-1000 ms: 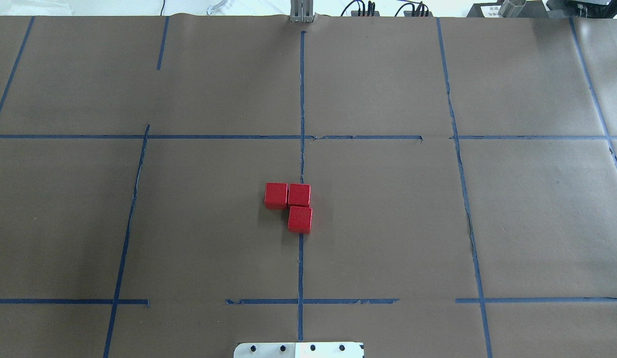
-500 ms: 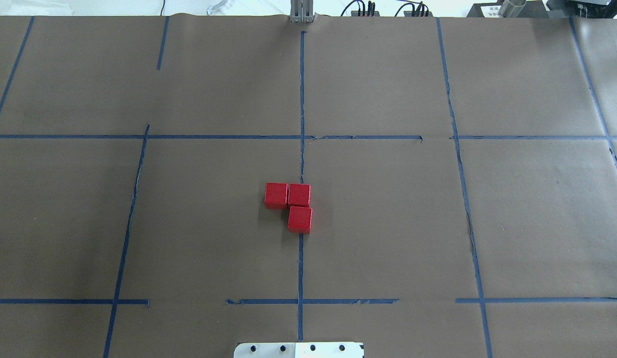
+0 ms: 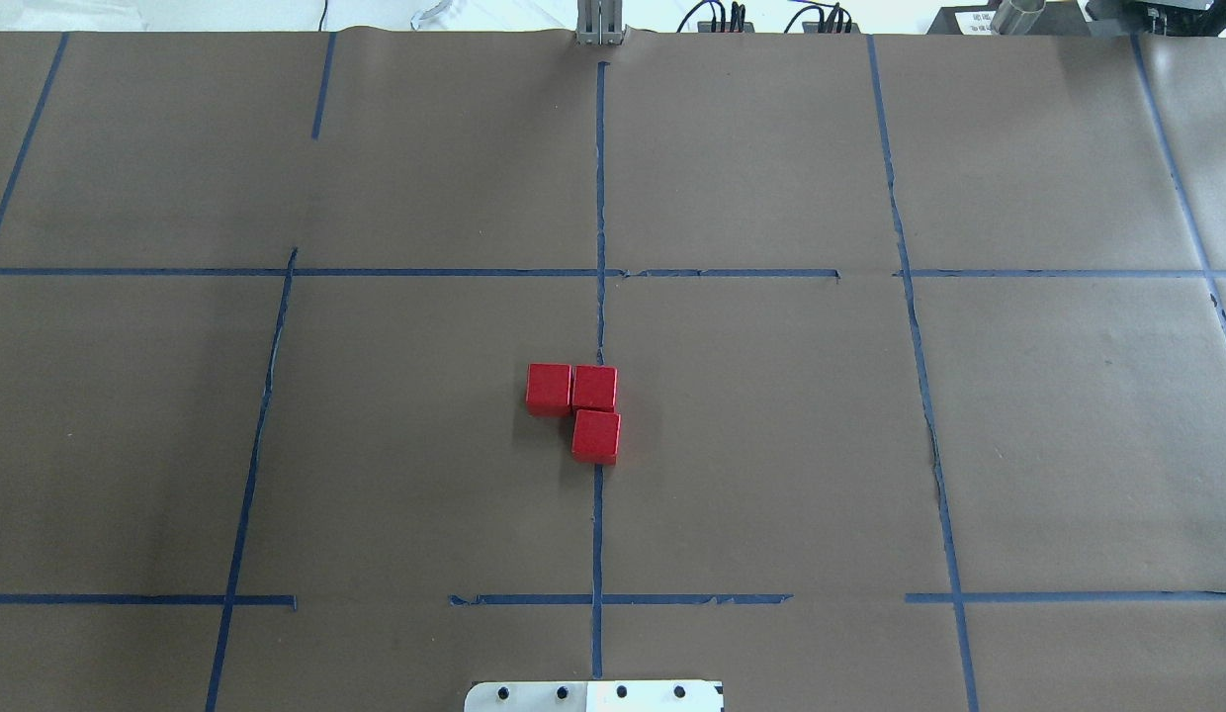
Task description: Form red blocks into L shape at center
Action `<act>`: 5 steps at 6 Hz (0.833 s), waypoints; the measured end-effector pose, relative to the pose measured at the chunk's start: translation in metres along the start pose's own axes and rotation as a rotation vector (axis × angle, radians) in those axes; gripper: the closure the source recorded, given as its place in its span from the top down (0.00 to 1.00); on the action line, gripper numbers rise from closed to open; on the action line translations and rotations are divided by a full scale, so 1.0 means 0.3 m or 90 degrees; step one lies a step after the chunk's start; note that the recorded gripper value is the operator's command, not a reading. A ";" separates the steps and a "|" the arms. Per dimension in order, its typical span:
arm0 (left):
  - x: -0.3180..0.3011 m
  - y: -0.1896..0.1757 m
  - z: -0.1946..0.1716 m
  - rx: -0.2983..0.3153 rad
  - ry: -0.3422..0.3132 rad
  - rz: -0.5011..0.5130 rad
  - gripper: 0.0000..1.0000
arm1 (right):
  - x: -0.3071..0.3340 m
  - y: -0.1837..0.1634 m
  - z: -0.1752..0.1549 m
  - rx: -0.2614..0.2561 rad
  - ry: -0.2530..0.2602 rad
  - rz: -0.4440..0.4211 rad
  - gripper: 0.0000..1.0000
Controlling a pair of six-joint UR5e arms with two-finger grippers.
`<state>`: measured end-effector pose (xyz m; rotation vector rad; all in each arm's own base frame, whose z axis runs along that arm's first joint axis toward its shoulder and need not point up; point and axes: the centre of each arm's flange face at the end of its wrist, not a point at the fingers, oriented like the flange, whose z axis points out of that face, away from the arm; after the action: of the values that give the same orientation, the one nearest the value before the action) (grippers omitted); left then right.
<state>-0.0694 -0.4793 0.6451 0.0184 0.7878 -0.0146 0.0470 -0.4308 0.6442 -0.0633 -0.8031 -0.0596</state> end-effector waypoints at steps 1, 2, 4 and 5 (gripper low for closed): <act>0.020 -0.009 0.001 0.003 0.002 0.006 1.00 | 0.001 0.015 0.006 -0.002 -0.007 0.001 1.00; 0.032 -0.018 -0.003 0.009 0.002 0.013 1.00 | 0.004 0.022 0.010 -0.003 -0.009 0.002 1.00; 0.052 -0.024 0.006 0.011 0.001 0.028 1.00 | 0.002 0.023 0.007 -0.002 -0.008 0.001 1.00; 0.076 -0.024 0.016 0.006 -0.001 0.039 1.00 | -0.003 0.020 0.001 0.000 -0.006 -0.002 1.00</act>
<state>-0.0500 -0.4866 0.6323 0.0514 0.7847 0.0389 0.0466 -0.4249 0.6436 -0.0618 -0.8123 -0.0618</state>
